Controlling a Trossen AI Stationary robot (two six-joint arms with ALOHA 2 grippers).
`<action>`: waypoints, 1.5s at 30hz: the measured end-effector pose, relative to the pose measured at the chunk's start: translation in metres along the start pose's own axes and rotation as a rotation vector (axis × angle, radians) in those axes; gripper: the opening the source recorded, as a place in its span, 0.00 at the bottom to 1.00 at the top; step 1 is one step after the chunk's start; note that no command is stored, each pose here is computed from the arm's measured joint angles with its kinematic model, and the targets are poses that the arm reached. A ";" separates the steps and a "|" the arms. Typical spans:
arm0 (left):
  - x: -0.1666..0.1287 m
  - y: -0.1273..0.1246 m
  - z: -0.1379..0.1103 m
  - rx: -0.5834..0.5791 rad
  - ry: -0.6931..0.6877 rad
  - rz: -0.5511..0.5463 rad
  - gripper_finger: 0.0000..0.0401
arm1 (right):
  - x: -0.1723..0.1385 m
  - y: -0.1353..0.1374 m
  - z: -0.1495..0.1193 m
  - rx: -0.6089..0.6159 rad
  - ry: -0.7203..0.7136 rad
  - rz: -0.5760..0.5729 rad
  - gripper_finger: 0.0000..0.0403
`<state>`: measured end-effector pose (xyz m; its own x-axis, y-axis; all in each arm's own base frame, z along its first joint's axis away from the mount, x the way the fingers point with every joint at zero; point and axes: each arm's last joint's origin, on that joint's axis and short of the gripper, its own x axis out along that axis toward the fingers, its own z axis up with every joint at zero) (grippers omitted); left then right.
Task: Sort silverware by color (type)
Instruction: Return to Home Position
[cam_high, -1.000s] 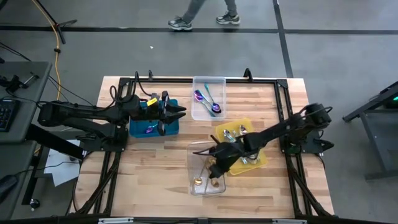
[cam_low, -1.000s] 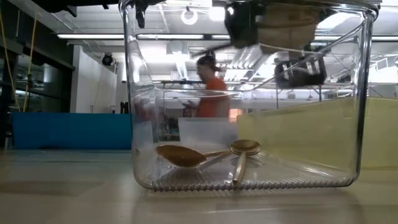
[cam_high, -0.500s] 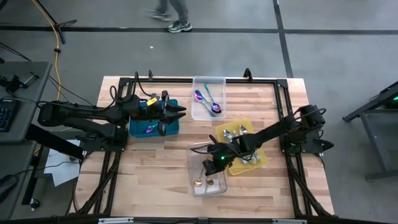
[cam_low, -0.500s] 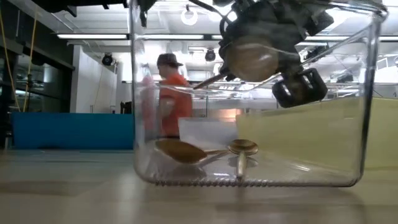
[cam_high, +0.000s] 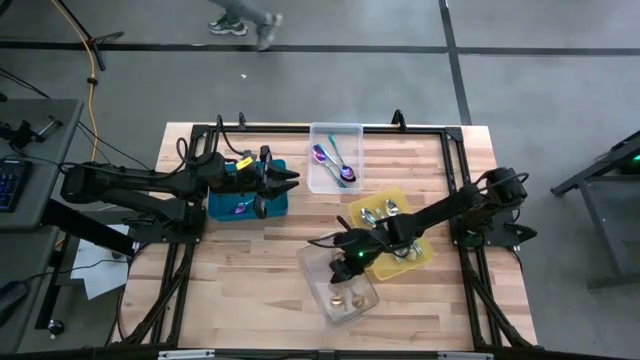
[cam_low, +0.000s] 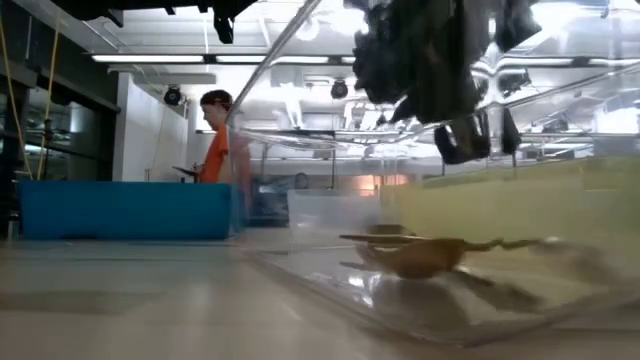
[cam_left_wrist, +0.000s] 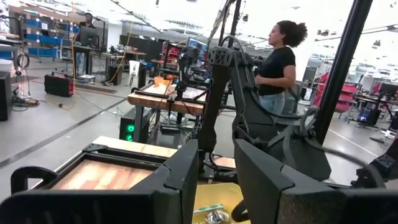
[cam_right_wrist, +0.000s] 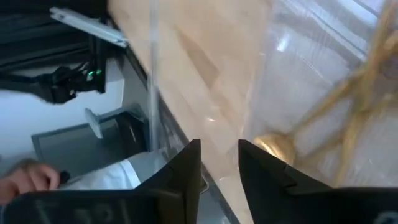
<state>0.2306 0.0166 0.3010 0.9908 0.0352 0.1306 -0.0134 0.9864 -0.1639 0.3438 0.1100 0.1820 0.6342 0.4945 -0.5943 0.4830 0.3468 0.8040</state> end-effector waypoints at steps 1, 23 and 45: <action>0.000 0.000 0.000 0.000 0.000 0.000 0.25 | -0.002 0.002 0.001 -0.018 -0.001 0.010 0.25; -0.011 -0.003 0.014 -0.004 -0.063 -0.011 0.25 | -0.200 0.023 0.028 -0.690 -0.481 -0.138 0.21; -0.011 -0.002 0.014 -0.007 -0.059 0.004 0.01 | -0.260 0.040 0.052 -1.123 -0.687 0.183 0.00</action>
<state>0.2174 0.0160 0.3137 0.9810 0.0485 0.1878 -0.0160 0.9851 -0.1711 0.2298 -0.0456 0.3679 0.9707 0.2191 -0.0985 -0.1883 0.9486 0.2543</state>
